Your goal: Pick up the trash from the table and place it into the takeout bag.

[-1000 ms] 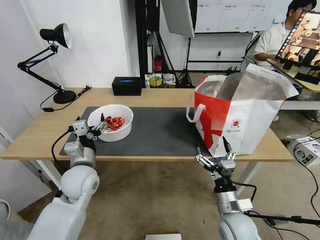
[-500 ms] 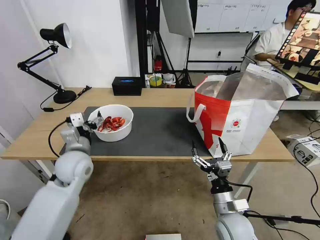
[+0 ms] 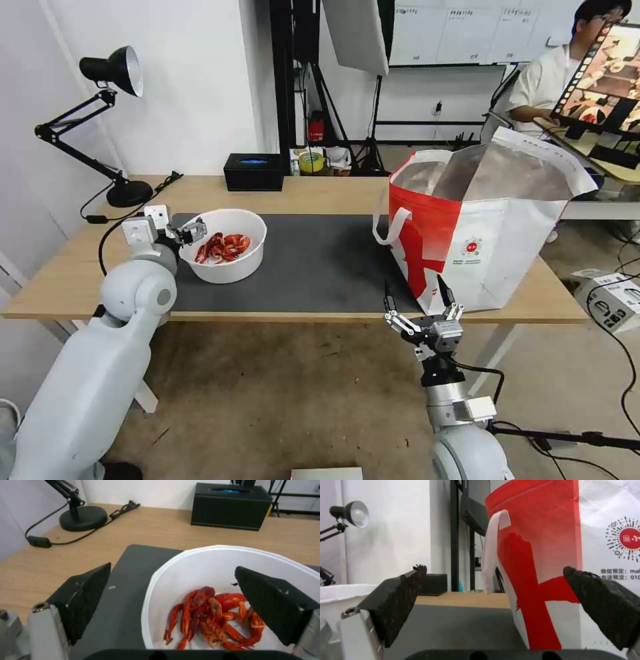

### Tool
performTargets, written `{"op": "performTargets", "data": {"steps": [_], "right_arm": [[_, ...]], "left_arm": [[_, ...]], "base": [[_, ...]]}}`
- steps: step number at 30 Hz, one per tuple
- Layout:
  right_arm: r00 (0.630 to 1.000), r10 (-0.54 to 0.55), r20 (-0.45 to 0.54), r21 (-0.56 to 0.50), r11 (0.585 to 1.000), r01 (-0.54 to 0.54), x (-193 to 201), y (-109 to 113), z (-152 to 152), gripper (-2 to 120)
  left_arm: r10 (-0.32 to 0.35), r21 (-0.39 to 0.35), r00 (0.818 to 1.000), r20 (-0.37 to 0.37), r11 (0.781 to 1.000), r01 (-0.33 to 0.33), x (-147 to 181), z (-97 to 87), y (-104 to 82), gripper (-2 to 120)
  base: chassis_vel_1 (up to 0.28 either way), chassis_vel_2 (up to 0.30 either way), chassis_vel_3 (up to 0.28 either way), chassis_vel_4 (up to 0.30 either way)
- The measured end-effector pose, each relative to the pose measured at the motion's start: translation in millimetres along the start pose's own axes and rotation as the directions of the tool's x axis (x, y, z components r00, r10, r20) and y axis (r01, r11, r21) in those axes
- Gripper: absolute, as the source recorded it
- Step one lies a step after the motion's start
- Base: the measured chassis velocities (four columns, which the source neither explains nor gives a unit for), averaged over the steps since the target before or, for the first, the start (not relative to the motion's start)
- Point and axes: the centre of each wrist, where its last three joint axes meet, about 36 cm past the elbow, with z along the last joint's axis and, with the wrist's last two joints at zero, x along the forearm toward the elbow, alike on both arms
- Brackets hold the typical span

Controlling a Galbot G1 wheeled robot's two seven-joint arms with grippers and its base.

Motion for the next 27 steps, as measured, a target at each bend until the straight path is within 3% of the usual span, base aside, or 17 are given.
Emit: {"op": "performTargets", "data": {"steps": [8, 16, 27], "right_arm": [[1.0, 0.001, -0.007, -0.009, 1.0, -0.001, 0.9, 3.3, 2.4, 100], [1.0, -0.005, -0.008, -0.012, 1.0, 0.005, 0.8, 4.9, 3.1, 100], [1.0, -0.004, -0.011, -0.017, 1.0, 0.004, 2.3, 6.6, 3.5, 100]], "left_arm": [[0.033, 0.028, 0.994, -0.1, 0.999, -0.031, -18.8, -4.4, 4.8, 100], [0.04, 0.074, 0.988, -0.147, 0.997, -0.029, -34.9, -4.2, 12.1, 100], [-0.003, 0.094, 0.977, -0.213, 0.995, 0.023, -57.7, 3.1, 22.6, 100]], "base": [[0.0, 0.0, 0.0, 0.0], [0.0, 0.0, 0.0, 0.0], [0.0, 0.0, 0.0, 0.0]]}}
